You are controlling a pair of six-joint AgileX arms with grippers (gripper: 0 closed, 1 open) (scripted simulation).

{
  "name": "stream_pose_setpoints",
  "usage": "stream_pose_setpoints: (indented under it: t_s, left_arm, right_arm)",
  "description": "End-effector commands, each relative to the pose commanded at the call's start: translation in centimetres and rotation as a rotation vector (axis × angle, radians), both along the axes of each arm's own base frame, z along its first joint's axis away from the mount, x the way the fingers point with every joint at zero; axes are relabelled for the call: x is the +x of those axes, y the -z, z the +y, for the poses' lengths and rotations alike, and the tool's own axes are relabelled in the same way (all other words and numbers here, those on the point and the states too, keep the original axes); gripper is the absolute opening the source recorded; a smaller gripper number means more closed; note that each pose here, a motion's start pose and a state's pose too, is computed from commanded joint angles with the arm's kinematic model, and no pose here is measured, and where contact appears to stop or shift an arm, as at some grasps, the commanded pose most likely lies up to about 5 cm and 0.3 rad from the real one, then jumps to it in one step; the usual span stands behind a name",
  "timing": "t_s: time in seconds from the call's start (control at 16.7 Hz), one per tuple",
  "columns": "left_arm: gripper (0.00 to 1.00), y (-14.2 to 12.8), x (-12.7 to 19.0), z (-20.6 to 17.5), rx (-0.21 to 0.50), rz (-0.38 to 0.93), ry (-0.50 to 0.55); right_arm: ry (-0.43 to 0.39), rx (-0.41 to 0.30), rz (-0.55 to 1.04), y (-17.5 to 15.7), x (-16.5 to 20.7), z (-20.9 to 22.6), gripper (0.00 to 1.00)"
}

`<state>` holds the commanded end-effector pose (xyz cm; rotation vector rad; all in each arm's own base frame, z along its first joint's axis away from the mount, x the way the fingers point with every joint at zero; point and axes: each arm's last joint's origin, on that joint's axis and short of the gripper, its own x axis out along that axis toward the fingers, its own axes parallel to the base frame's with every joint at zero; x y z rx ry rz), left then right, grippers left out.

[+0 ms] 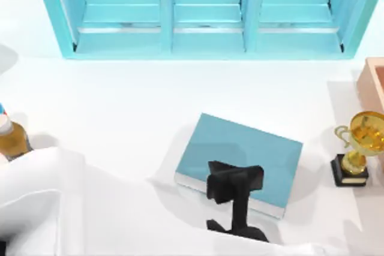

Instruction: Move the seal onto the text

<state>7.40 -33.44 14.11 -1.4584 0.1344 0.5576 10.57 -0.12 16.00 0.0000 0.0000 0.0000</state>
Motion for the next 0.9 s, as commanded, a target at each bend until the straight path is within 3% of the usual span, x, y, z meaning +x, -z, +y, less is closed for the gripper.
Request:
stream_pose_setpoints:
  t_s: [0.24,0.42,0.66,0.78,0.9]
  left_arm:
    - [1.0,-3.4,5.6,4.5,0.033,0.228,-0.06]
    - [1.0,-6.0,8.8,9.5,0.052,0.394,0.011]
    - [1.0,-8.6,10.6,17.2,0.117,0.485,0.262]
    - [1.0,-9.3,10.3,20.9,0.196,0.448,0.414]
    - [1.0,-9.4,9.3,24.2,0.32,0.365,0.551]
  right_arm:
    - [0.0,0.0,0.0,0.0,0.0,0.0,1.0]
    - [0.0,0.0,0.0,0.0,0.0,0.0,1.0]
    - [0.0,0.0,0.0,0.0,0.0,0.0,1.0]
    - [0.0,0.0,0.0,0.0,0.0,0.0,1.0]
    - [0.0,0.0,0.0,0.0,0.0,0.0,1.0]
